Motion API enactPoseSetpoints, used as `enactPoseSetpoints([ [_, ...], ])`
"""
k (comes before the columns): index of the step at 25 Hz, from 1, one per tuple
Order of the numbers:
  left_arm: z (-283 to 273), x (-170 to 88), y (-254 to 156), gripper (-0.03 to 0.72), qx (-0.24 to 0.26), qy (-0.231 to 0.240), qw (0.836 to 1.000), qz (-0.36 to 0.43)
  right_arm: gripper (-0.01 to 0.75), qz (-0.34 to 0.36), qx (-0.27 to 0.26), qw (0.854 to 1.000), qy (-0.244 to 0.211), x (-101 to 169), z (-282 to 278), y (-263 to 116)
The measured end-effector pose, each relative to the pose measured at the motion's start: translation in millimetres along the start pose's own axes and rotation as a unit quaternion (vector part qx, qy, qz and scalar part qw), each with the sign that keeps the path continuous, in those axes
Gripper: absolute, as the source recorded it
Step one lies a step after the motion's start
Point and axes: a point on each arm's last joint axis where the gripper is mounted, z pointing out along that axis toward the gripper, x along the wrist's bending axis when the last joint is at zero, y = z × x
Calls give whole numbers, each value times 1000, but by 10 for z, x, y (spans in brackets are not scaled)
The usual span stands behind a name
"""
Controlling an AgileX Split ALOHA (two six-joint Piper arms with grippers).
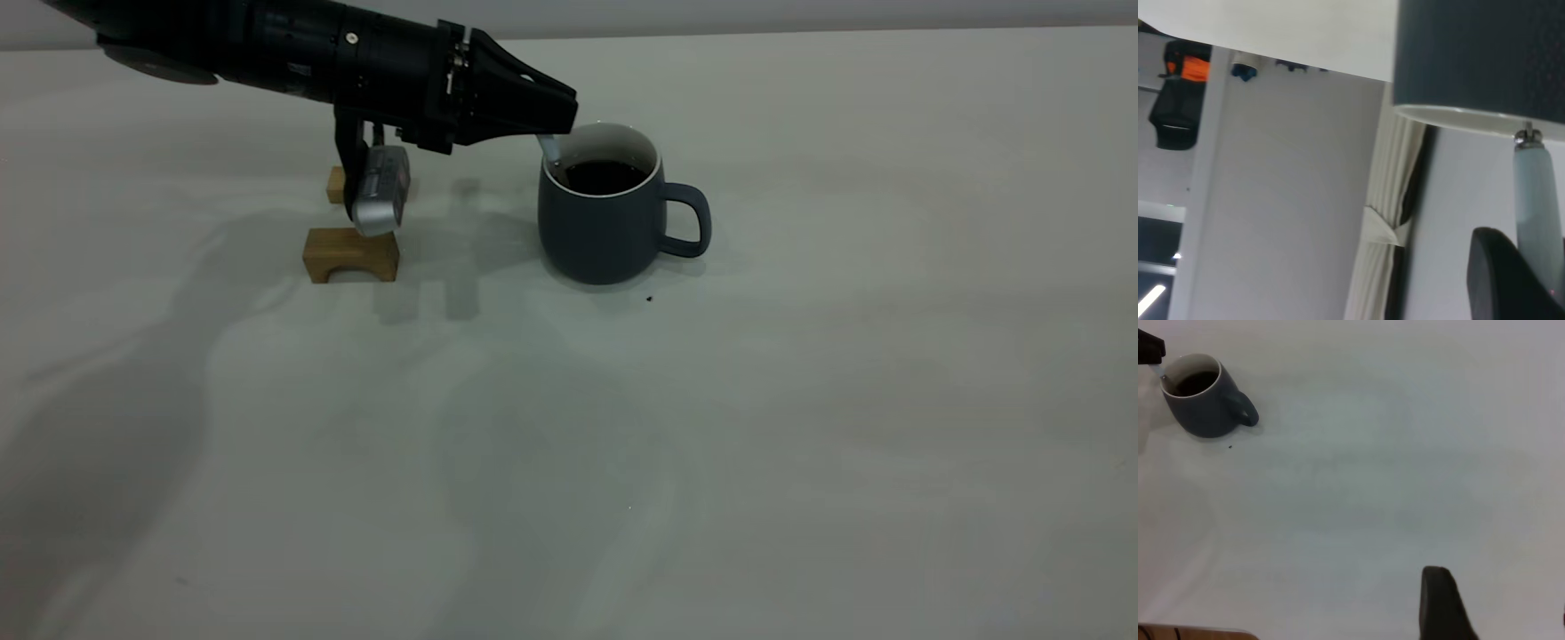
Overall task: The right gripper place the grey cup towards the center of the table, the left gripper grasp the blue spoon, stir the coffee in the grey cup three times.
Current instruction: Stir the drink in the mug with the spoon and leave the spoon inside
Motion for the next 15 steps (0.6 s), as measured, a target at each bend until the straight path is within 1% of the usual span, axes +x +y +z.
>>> enactPoseSetpoints([
  [5,-1,-54,-17,112,9,-30,999,-11,470,0,0,1000,0,0,0,0],
  [8,-1,-58,-18,112,10,-32,999,-12,470,0,0,1000,0,0,0,0],
  [10,-1,-58,-18,128,10,-32,999,-12,470,0,0,1000,0,0,0,0],
  [12,-1,-57,-20,184,11,-31,999,-12,470,0,0,1000,0,0,0,0],
  [15,-1,-35,-38,307,21,-19,1000,-12,470,0,0,1000,0,0,0,0],
])
